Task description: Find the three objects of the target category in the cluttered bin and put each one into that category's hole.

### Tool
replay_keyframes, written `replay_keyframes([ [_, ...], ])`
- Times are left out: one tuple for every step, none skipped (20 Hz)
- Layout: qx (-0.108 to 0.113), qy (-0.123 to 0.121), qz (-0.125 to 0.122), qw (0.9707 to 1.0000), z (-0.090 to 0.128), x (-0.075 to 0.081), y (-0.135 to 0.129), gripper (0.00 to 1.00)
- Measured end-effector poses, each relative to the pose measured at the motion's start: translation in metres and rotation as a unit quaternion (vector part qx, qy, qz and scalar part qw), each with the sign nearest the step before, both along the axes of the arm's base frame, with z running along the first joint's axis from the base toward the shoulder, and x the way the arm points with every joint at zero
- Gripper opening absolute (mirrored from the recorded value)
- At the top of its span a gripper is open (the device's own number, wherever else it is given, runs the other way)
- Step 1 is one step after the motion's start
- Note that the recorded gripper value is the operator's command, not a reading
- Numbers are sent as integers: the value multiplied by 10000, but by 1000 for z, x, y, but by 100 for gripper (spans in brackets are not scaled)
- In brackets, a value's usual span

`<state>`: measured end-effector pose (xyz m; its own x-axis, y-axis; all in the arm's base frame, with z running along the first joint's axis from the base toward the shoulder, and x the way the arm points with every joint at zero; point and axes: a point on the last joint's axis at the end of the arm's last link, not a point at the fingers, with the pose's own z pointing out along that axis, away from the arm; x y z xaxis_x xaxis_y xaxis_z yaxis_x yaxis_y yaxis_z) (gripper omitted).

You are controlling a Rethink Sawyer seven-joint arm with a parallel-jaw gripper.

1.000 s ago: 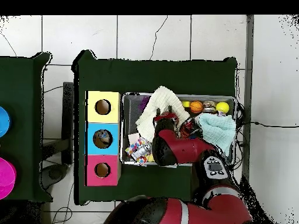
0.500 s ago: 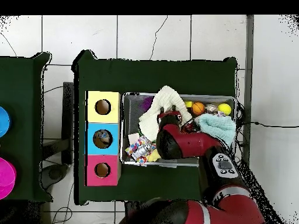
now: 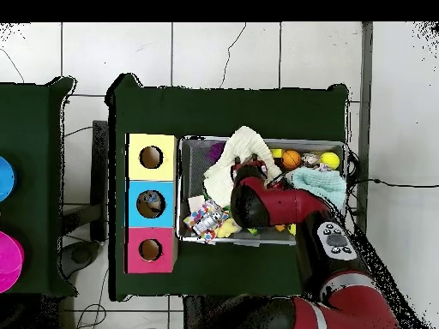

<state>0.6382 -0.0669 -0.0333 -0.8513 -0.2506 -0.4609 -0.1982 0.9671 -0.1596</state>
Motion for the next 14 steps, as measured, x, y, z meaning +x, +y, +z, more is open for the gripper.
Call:
replay_keyframes([
  [-1, 28, -2, 10000, 0, 1, 0, 100],
  [-1, 31, -3, 10000, 0, 1, 0, 100],
  [-1, 34, -3, 10000, 0, 1, 0, 100],
  [-3, 35, -5, 10000, 1, 1, 0, 0],
  [0, 39, -5, 10000, 0, 1, 0, 0],
  [2, 42, -5, 10000, 0, 1, 0, 0],
  [4, 45, -4, 10000, 0, 1, 0, 0],
  [6, 48, -4, 10000, -1, 1, 0, 0],
  [11, 49, -4, 10000, -1, 1, 1, 0],
  [13, 47, -4, 10000, -1, 1, 1, 0],
  [20, 48, -11, 10000, -1, 1, 1, 0],
  [22, 51, -14, 10000, -1, 1, 1, 0],
  [25, 52, -15, 10000, -1, 1, 1, 0],
  [29, 53, -16, 10000, -1, 1, 1, 0],
])
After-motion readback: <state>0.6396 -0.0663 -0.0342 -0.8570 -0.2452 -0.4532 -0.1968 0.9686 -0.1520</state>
